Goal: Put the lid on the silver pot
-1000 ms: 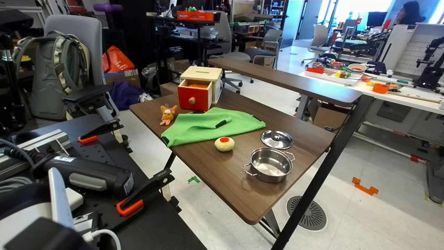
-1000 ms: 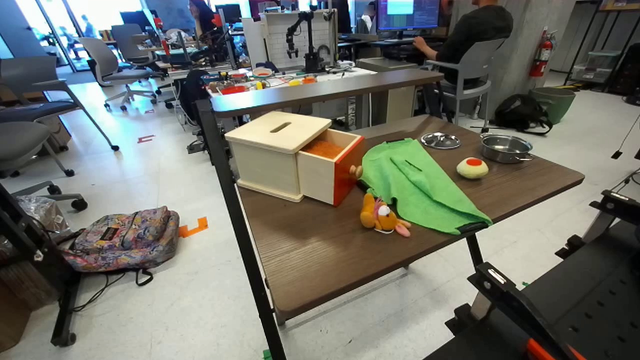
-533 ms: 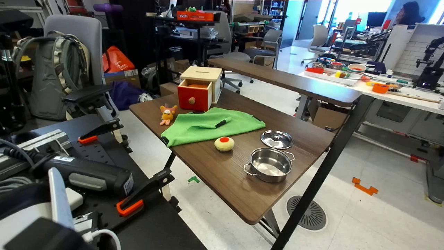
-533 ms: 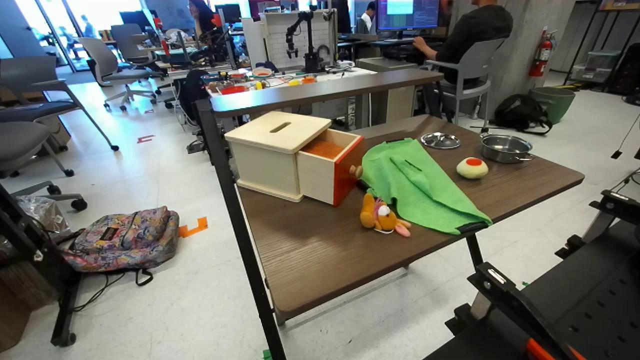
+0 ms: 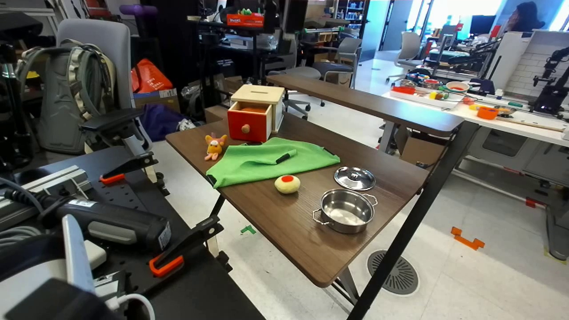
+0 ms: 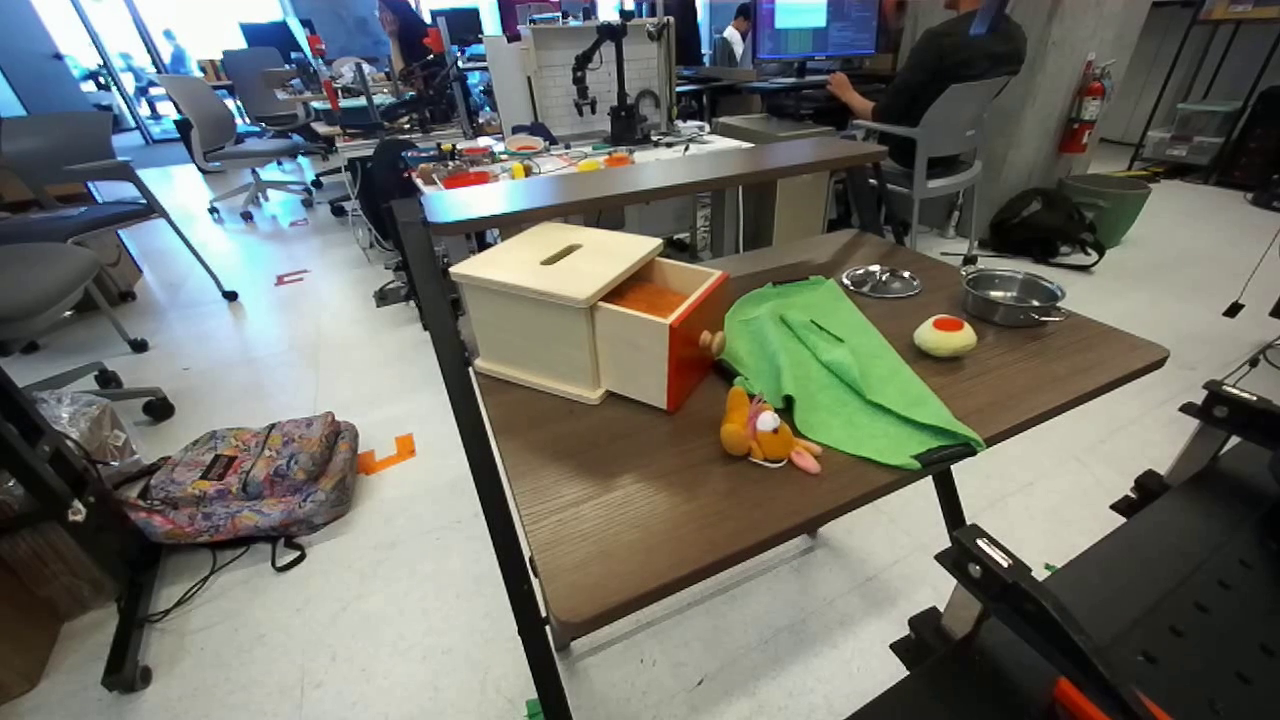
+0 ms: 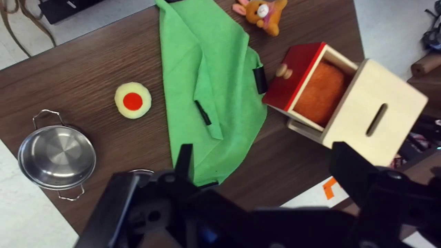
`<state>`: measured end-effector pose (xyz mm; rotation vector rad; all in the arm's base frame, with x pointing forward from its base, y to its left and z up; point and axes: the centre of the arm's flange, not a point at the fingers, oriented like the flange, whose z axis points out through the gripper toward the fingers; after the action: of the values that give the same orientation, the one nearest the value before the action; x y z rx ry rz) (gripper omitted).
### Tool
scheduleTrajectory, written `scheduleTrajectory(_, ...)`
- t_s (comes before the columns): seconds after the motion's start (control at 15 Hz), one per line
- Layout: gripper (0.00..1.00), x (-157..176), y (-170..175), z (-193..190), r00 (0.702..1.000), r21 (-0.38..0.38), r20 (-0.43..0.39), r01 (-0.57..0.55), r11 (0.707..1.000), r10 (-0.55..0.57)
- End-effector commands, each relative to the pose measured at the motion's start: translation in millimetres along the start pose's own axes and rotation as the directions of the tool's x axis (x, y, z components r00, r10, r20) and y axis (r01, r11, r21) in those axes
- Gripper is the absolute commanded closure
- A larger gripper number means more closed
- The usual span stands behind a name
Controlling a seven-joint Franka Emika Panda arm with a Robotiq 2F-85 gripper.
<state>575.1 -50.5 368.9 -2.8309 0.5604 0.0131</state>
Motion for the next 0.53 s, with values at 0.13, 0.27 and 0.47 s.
scheduleTrajectory(0.13,0.0,26.9,17.9,33.2,0.997,-0.011,0.027,-0.075,0.997,0.075)
scheduleTrajectory(0.27,0.0,32.3,16.2,35.0,0.996,-0.01,0.024,-0.083,0.996,0.084)
scheduleTrajectory(0.47,0.0,46.6,11.2,37.5,0.994,0.016,-0.063,-0.089,0.996,0.09)
